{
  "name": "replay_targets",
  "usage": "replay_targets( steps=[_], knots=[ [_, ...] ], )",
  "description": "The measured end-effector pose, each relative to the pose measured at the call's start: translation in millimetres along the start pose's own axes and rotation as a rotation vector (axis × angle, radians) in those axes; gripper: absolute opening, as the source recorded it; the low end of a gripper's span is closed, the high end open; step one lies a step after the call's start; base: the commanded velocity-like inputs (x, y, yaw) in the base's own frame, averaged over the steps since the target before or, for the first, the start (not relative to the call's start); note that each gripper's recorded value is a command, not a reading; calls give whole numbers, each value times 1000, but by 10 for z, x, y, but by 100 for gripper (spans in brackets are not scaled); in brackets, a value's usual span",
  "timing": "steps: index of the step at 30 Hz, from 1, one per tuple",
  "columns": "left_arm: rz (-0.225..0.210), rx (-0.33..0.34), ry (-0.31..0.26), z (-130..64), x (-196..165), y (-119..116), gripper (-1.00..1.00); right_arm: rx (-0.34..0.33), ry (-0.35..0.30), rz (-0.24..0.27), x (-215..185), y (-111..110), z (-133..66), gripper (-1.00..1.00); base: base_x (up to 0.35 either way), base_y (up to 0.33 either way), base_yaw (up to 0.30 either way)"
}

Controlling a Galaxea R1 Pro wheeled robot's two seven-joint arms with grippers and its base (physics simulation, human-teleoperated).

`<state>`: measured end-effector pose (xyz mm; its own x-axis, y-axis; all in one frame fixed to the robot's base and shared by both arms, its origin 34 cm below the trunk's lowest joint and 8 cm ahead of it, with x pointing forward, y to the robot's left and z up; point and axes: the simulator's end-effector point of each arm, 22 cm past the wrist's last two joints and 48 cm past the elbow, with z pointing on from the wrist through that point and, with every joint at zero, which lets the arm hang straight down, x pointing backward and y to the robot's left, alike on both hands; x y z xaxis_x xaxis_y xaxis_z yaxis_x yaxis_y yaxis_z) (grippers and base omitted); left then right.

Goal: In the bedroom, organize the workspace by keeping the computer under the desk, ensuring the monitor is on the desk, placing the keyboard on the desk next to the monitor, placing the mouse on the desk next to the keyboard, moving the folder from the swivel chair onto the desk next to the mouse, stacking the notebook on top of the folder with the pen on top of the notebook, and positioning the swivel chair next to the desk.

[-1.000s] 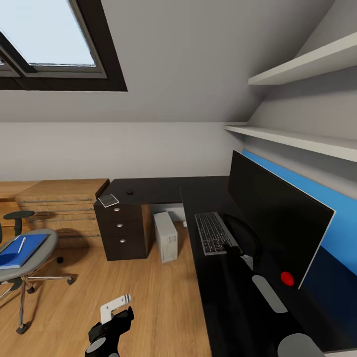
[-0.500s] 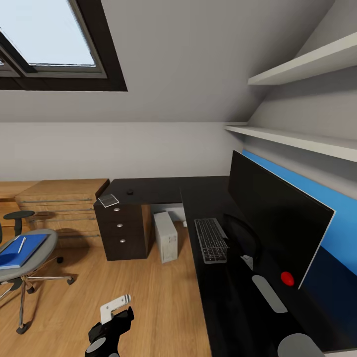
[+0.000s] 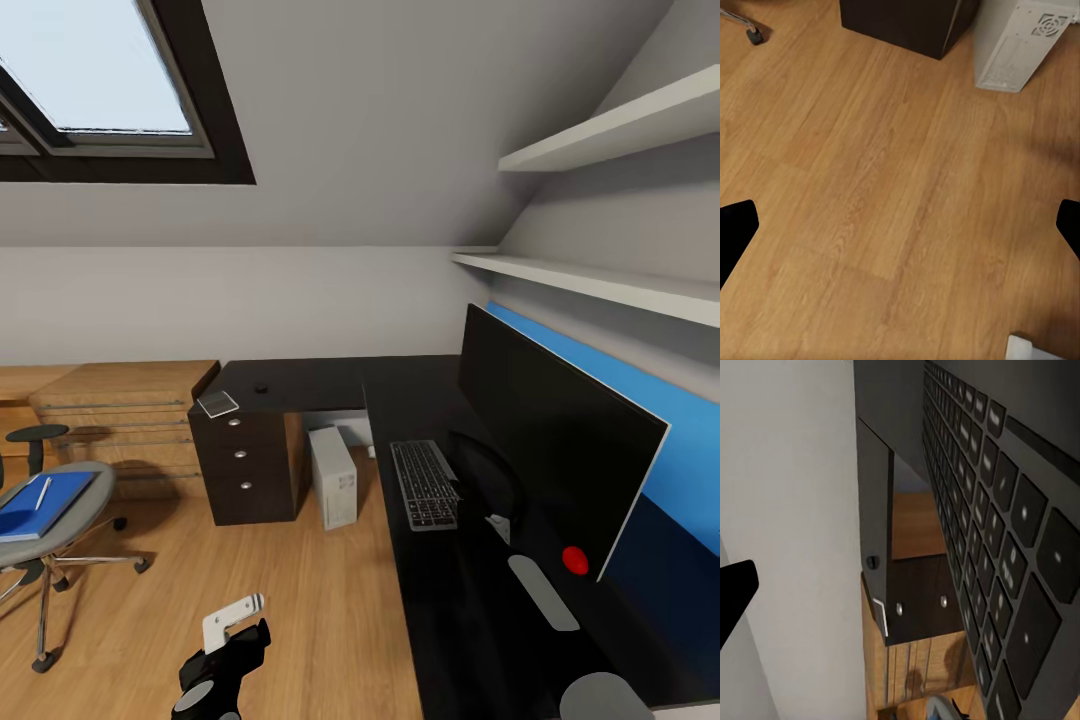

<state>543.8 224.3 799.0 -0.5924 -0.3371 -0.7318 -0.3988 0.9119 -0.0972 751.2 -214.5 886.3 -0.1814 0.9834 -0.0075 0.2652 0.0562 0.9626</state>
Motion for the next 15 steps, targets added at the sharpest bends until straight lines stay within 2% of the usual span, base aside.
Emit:
replay_targets(
  steps=[5, 15],
  knots=[
    [-1, 0, 0, 2, -1, 0, 100, -1, 0, 0, -1, 5, 1, 100, -49, -21, 0],
    [-1, 0, 0, 5, 0, 0, 100, -1, -1, 0, -3, 4, 4, 100, -255, -160, 0]
  ],
)
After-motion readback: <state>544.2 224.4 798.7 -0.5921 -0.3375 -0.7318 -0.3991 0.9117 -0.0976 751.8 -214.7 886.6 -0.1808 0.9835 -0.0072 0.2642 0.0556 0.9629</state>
